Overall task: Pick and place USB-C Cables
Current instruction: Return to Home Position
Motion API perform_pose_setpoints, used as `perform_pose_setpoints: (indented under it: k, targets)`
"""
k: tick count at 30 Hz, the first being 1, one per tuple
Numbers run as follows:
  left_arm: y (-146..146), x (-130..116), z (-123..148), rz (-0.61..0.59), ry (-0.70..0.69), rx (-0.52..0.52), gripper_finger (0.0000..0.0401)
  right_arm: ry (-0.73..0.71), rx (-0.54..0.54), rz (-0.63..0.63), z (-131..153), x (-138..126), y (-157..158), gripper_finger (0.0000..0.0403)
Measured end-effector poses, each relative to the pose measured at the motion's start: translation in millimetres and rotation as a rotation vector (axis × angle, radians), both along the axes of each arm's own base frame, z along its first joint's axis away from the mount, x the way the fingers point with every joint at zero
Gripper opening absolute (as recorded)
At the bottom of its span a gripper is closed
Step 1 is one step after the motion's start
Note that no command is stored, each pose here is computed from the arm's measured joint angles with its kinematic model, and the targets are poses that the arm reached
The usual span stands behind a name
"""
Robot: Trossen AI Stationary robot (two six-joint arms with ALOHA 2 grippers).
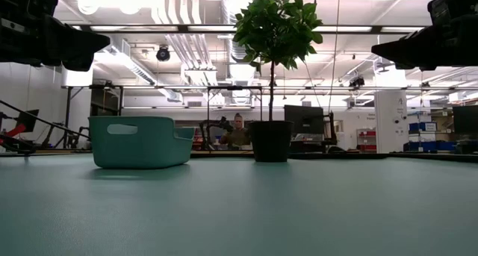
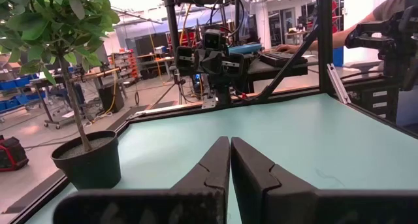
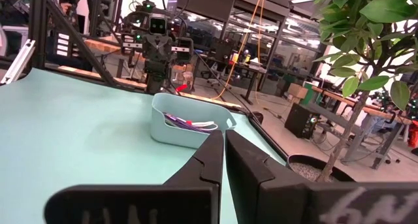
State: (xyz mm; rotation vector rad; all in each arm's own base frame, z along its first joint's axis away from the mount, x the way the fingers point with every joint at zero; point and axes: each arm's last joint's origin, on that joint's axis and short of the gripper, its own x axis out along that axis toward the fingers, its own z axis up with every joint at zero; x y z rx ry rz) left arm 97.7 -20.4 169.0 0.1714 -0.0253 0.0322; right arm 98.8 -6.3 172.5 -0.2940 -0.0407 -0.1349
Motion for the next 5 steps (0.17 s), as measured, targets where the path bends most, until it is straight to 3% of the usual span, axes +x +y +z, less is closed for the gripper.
perform_pose_setpoints:
  k: [5]
  targets:
    - [0.0, 0.0, 0.0, 0.0, 0.0, 0.0, 0.0, -0.001, 0.0, 0.0, 0.0, 0.0, 0.0, 0.0009]
